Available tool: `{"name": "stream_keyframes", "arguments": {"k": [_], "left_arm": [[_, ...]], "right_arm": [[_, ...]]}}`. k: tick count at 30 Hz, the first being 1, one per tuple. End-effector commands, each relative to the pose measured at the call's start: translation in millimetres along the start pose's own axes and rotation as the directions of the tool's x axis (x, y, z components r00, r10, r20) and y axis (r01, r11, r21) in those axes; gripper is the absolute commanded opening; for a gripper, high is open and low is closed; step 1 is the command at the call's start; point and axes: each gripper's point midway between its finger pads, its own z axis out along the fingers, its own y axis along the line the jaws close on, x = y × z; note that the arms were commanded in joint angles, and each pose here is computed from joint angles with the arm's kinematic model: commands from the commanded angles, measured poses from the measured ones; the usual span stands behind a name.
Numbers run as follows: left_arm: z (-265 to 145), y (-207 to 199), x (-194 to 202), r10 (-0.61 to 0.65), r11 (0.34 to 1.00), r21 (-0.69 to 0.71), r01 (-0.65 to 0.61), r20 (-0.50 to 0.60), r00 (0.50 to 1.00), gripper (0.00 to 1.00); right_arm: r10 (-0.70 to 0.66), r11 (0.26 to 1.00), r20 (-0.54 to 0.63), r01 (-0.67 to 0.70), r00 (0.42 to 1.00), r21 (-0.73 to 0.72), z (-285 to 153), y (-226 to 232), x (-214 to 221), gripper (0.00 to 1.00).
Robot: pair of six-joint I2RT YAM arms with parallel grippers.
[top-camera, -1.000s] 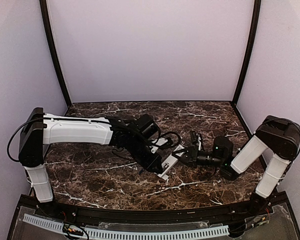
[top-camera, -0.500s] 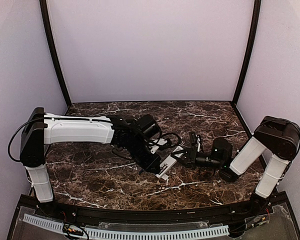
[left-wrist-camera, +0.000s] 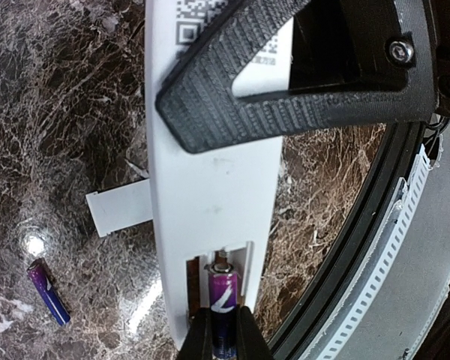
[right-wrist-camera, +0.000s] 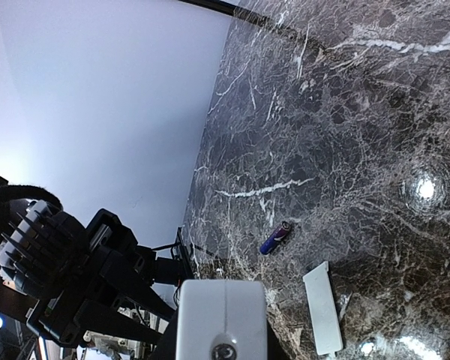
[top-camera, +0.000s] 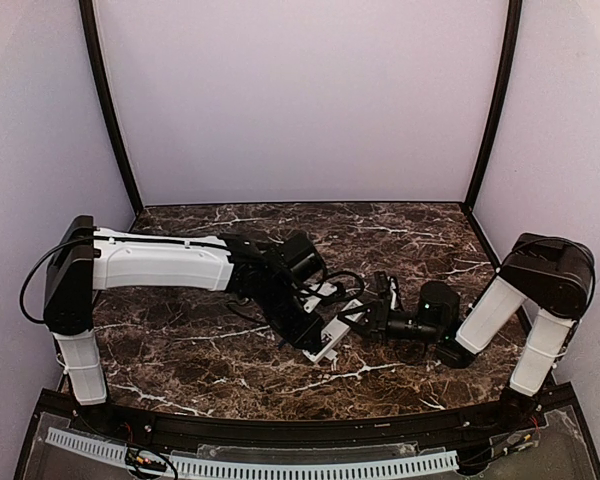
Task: Load the batteries into the remote control
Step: Place the battery in the battery compartment.
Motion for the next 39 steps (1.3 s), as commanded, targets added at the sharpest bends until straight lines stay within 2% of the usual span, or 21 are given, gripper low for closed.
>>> {"name": "stream_keyframes", "arguments": {"k": [1, 27, 39], "left_arm": [[-1.7, -7.2, 1.3, 0.014, 1.0, 0.014, -0.014, -0.016, 1.0, 0.0], [-6.6, -12.4, -3.9, 0.013, 1.0, 0.017, -0.013, 0.02, 1.0, 0.0], [-3.0, 0.0, 12.3, -0.004, 0.999, -0.033, 0.003, -0.023, 1.0, 0.0]], "right_arm": [[-0.07, 0.985, 0.079, 0.081, 0.994, -0.152, -4.6, 39.6, -13.1, 0.0], [-0.071, 0.971, 0.106, 0.093, 0.992, -0.22, -8.6, 56.3, -13.3, 0.0], [-0.062, 0.964, 0.113, 0.089, 0.992, -0.25, -12.2, 60.2, -12.6, 0.0]]}}
